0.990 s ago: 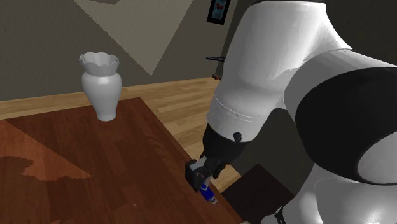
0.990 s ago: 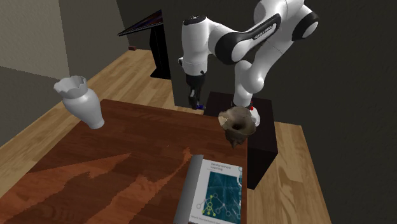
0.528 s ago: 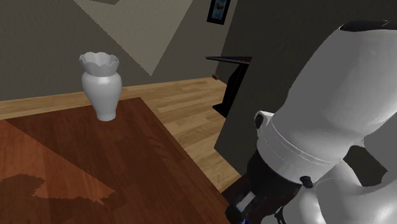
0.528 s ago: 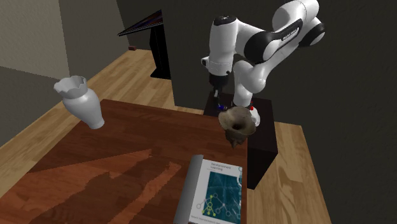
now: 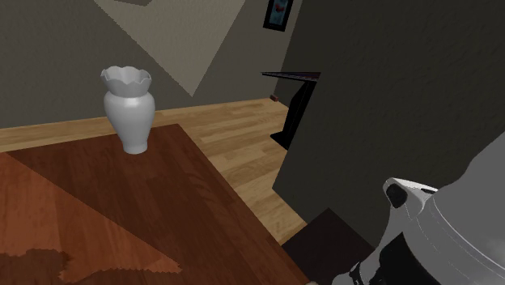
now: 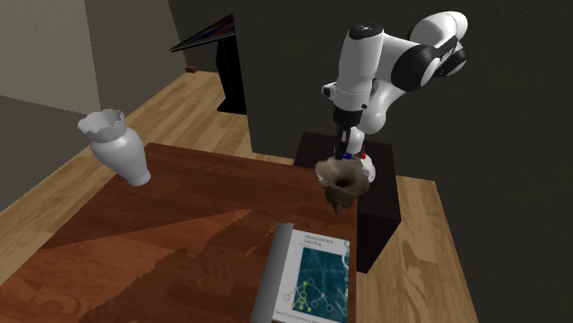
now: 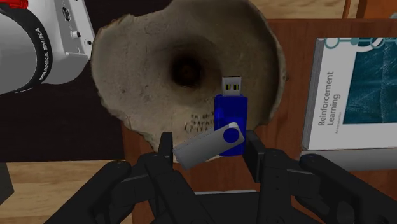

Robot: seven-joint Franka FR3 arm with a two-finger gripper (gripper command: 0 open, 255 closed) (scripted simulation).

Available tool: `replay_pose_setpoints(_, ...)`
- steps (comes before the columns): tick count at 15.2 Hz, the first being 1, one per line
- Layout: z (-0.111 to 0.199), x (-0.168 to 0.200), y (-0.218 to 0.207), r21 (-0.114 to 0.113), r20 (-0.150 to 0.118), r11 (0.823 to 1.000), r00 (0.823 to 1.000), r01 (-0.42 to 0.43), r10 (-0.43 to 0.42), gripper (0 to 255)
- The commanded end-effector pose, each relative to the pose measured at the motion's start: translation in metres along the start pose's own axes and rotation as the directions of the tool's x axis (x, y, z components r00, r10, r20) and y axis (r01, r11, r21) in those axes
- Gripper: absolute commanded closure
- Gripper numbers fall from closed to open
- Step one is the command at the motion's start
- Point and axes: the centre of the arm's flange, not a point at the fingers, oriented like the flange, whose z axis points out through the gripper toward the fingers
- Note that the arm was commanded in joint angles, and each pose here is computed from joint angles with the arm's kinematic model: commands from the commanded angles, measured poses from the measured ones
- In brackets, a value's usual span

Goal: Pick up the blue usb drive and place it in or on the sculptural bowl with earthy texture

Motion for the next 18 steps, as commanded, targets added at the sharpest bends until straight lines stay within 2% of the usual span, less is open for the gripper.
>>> replay_pose_setpoints(1,0.010,-0.003,0.001,0.000,0.000,1.000,1.000,-0.001,0.001,255)
replay_pose_setpoints(12,0.069,-0.003,0.001,0.000,0.000,1.000,1.000,-0.001,0.001,255)
replay_pose_setpoints(18,0.069,-0.003,0.001,0.000,0.000,1.000,1.000,-0.001,0.001,255)
